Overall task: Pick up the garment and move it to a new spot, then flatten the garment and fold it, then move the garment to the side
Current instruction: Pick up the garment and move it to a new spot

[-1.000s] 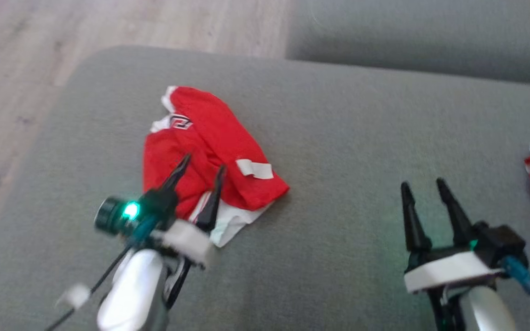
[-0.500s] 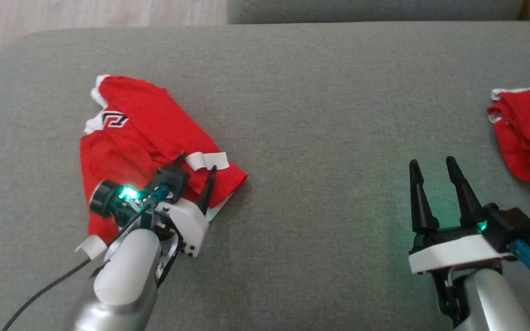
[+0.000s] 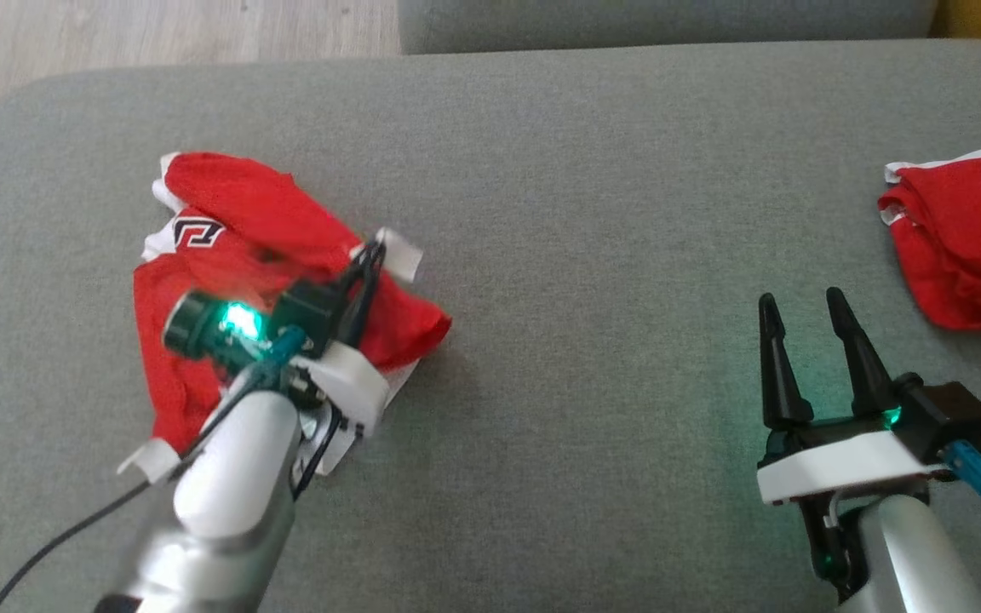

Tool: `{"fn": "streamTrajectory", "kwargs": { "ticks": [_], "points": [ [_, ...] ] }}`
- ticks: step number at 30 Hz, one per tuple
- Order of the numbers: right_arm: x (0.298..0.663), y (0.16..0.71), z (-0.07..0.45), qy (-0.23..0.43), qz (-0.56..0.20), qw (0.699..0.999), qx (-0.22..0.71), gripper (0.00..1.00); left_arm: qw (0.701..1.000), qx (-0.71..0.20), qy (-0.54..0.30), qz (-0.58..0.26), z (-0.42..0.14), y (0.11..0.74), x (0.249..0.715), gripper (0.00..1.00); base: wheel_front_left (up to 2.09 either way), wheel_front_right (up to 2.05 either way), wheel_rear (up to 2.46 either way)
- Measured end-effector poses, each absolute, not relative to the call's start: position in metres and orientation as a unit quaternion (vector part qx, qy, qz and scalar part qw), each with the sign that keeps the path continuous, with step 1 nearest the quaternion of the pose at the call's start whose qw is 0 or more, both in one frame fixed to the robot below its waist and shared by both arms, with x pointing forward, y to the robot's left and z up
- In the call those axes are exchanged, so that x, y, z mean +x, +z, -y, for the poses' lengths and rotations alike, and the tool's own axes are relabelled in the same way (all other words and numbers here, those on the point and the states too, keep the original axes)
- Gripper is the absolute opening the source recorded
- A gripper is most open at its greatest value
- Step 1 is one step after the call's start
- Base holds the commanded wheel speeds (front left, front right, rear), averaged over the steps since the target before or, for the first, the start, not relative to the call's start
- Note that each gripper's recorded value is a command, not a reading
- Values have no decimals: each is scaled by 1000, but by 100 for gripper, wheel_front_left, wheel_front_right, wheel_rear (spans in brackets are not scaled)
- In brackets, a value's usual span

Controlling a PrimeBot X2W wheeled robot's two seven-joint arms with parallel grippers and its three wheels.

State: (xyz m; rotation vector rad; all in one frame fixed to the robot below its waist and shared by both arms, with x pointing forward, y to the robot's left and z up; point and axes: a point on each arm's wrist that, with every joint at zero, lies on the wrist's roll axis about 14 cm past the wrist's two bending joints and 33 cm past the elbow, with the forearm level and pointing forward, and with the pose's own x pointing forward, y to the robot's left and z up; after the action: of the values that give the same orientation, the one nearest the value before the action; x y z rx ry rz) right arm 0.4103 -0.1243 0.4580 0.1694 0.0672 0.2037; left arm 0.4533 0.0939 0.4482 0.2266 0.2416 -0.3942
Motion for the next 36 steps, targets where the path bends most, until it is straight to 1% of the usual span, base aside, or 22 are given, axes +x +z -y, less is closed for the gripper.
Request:
{"fn": "streamTrajectory", "kwargs": {
  "ticks": [4, 7, 11, 13, 15, 22, 31, 34, 35, 36],
  "points": [
    [407, 461, 127, 97, -30, 991, 87, 100, 973, 97, -202, -50, -83, 489, 468, 0, 0, 0, 0],
    [405, 463, 133, 89, -27, 992, 88, 100, 977, 64, -206, 3, -75, 527, 481, 0, 0, 0, 0],
    [403, 469, 141, 78, -19, 992, 94, 100, 968, 68, -226, 78, -58, 590, 501, 0, 0, 0, 0],
    [404, 473, 145, 71, -12, 992, 100, 100, 963, 66, -240, 100, -47, 615, 509, 0, 0, 0, 0],
    [403, 477, 149, 66, -8, 992, 105, 100, 959, 56, -255, 108, -34, 632, 514, 0, 0, 0, 0],
    [396, 476, 166, 39, -8, 992, 118, 100, 940, 67, -310, 127, 15, 662, 532, 0, 0, 0, 0],
    [394, 481, 181, 18, -2, 992, 126, 100, 922, 82, -357, 123, 73, 660, 559, 0, 0, 0, 0],
    [390, 479, 188, 8, -7, 992, 126, 100, 914, 83, -374, 137, 96, 661, 567, 0, 0, 0, 0],
    [389, 479, 191, 4, -7, 992, 125, 100, 910, 86, -381, 141, 105, 661, 569, 30, 0, 0, 0],
    [388, 479, 194, -1, -7, 992, 125, 100, 906, 87, -388, 144, 113, 661, 571, 100, 0, 0, 0]
  ]
}}
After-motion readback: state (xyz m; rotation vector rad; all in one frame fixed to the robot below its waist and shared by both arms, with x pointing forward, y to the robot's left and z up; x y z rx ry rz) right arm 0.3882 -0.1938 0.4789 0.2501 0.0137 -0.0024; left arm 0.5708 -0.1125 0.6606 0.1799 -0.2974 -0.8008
